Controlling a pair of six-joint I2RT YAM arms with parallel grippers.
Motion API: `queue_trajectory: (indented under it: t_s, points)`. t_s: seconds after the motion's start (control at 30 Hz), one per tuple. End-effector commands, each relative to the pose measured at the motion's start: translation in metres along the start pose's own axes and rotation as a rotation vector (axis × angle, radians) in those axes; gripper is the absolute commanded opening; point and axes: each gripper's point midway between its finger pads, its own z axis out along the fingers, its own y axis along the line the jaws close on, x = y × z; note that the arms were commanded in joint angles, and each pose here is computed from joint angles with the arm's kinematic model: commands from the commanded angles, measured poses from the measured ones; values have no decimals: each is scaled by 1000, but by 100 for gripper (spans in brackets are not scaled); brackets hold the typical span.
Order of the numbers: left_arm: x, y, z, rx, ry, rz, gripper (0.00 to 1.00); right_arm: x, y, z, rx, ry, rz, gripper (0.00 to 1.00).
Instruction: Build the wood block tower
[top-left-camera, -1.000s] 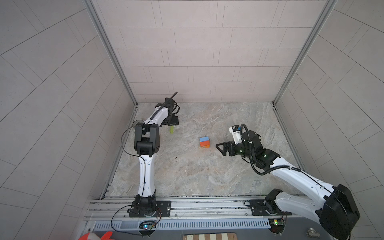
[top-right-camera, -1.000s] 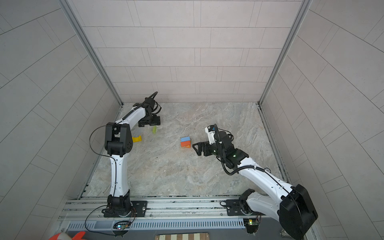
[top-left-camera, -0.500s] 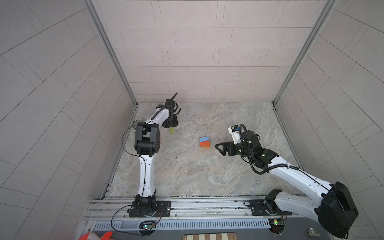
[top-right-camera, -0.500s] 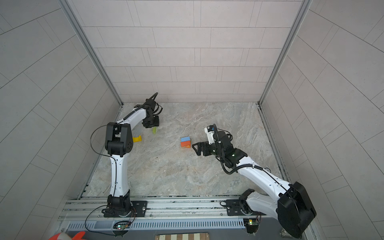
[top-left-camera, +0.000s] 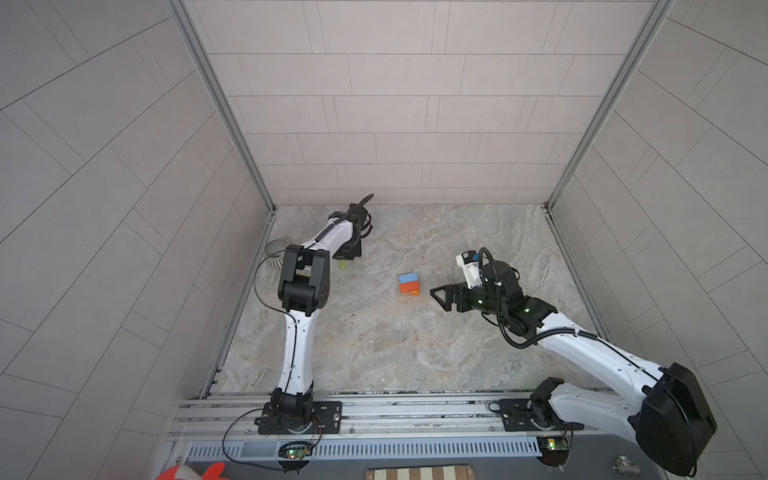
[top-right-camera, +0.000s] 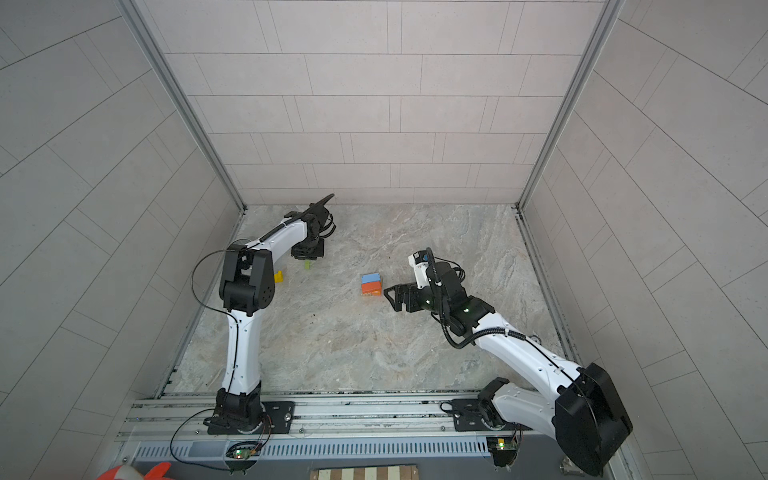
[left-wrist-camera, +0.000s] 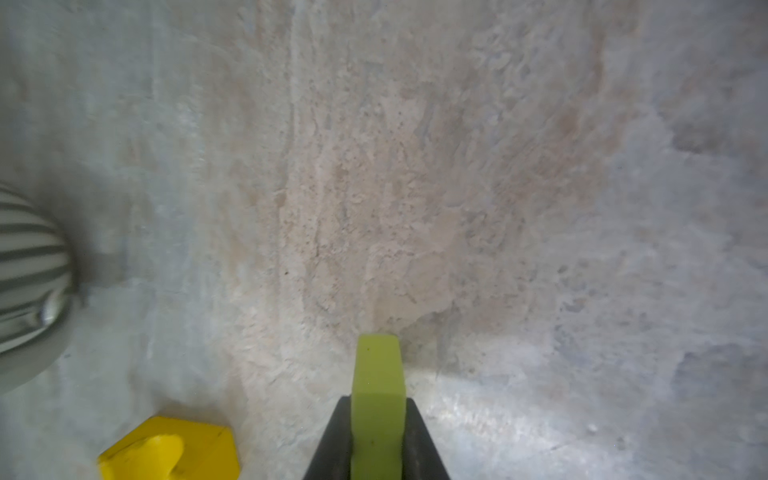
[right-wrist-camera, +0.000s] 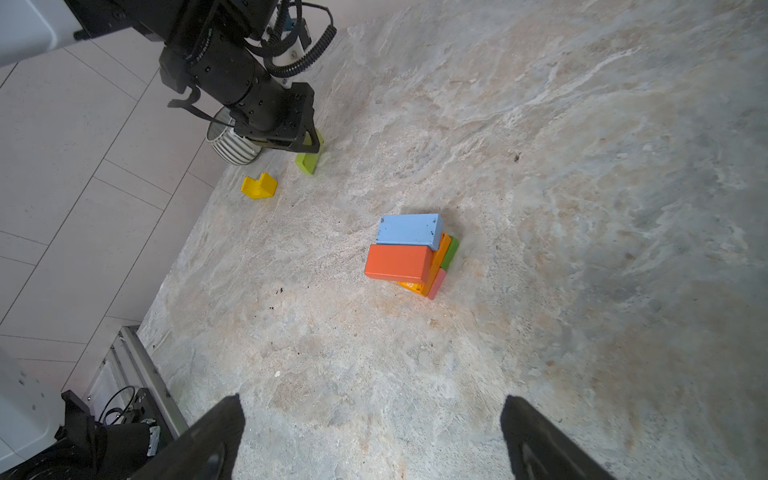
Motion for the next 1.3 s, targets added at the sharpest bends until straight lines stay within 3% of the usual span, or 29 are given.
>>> queue_trajectory:
  t_s: [0.0,0.23,0.47,0.73,1.03,1.27]
  points:
    - [-7,20,-29,-191,-52,60,13,2,0,0,-8,-5,6,98]
    - [-9,0,-44,-311,-97,170,19,5,1,4,-19,14,11,98]
    - [-7,-25,-45,-341,-92,230,24,6,0,6,-18,22,14,98]
    - [-5,-40,-47,-326,-93,247,50,6,0,7,-20,25,14,98]
    - [-3,-32,-50,-214,-54,182,56,7,0,6,-21,27,11,98]
    - [-3,-16,-38,6,30,80,63,8,-1,5,-18,30,10,98]
